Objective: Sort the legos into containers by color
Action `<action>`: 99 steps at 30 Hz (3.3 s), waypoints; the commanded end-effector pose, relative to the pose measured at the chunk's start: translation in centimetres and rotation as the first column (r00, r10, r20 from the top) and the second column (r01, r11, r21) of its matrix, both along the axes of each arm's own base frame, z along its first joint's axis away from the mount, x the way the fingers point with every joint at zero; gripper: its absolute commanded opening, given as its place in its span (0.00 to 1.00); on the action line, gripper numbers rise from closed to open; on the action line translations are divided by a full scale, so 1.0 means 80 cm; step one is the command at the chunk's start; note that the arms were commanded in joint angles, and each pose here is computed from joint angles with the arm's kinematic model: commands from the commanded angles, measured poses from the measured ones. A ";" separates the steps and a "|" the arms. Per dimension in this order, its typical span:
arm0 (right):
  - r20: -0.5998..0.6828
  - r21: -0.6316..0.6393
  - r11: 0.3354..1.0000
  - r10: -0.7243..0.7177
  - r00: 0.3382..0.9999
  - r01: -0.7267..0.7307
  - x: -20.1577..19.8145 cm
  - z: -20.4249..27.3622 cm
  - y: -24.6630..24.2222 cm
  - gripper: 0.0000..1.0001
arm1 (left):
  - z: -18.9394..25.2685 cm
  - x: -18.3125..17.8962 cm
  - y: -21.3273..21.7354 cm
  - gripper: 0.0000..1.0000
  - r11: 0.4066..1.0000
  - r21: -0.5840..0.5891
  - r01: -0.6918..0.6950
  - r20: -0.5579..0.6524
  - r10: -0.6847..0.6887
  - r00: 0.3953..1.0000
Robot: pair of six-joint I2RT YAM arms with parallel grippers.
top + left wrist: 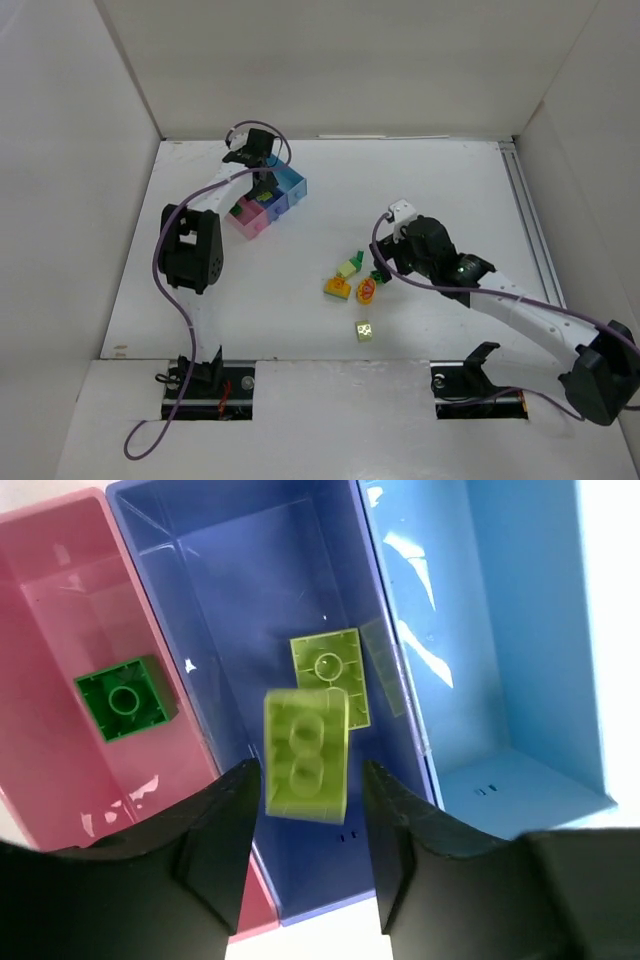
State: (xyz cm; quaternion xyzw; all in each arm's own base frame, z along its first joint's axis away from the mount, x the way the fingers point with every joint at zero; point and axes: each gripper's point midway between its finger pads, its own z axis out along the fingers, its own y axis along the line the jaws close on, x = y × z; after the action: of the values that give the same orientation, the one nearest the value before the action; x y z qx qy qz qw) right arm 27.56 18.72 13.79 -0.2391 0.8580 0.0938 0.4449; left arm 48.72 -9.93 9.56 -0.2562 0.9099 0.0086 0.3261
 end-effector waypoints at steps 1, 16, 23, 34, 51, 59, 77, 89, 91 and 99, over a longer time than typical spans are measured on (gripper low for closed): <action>0.021 0.051 0.985 0.166 0.986 -0.167 -0.031 0.004 0.026 1.00 | 0.028 -0.006 0.006 0.43 1.000 -0.013 -0.005 0.033 0.006 0.999; -0.215 0.134 0.976 0.195 0.957 -0.169 -0.164 -0.048 0.070 0.95 | 0.123 -0.069 -0.007 0.99 0.994 -0.077 0.075 0.188 -0.060 0.980; -0.397 0.108 0.993 0.007 0.918 0.039 -0.203 -0.102 0.062 0.90 | 0.148 -0.150 -0.047 1.00 0.974 -0.170 0.149 0.264 -0.101 0.959; -0.378 0.084 0.996 0.006 0.926 0.028 -0.200 -0.132 0.092 0.82 | 0.116 -0.257 -0.052 1.00 0.940 -0.243 0.239 0.260 -0.174 0.950; -0.397 -0.218 0.956 -0.273 0.877 0.199 -0.234 -0.171 0.075 0.36 | 0.116 -0.276 -0.047 1.00 0.931 -0.254 0.263 0.278 -0.191 0.941; -0.246 -0.042 0.998 -0.059 0.968 0.051 -0.207 -0.104 0.111 0.18 | 0.123 -0.285 -0.071 1.00 0.877 -0.291 0.383 0.311 -0.292 0.904; 0.578 0.223 0.834 0.304 0.757 -0.505 -0.172 0.145 0.148 0.24 | 0.197 -0.387 -0.193 0.99 0.340 -0.298 0.892 0.625 -0.637 0.451; 0.631 0.244 0.826 0.263 0.730 -0.508 -0.166 0.173 0.165 0.23 | 0.190 -0.400 -0.211 0.88 0.303 -0.292 0.907 0.608 -0.673 0.421; 0.632 0.243 0.821 0.270 0.726 -0.517 -0.167 0.174 0.167 0.23 | 0.190 -0.421 -0.224 0.88 0.206 -0.287 0.935 0.621 -0.703 0.346; 0.646 0.245 0.800 0.287 0.707 -0.548 -0.173 0.185 0.172 0.23 | 0.199 -0.435 -0.237 0.69 0.117 -0.262 0.958 0.662 -0.701 0.266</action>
State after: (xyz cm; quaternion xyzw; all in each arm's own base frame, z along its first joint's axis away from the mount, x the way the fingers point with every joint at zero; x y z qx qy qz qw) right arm 14.27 31.84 23.61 -0.3803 0.5963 0.2546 0.6595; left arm 14.13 -28.24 23.85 0.1993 0.7743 -0.5143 0.3102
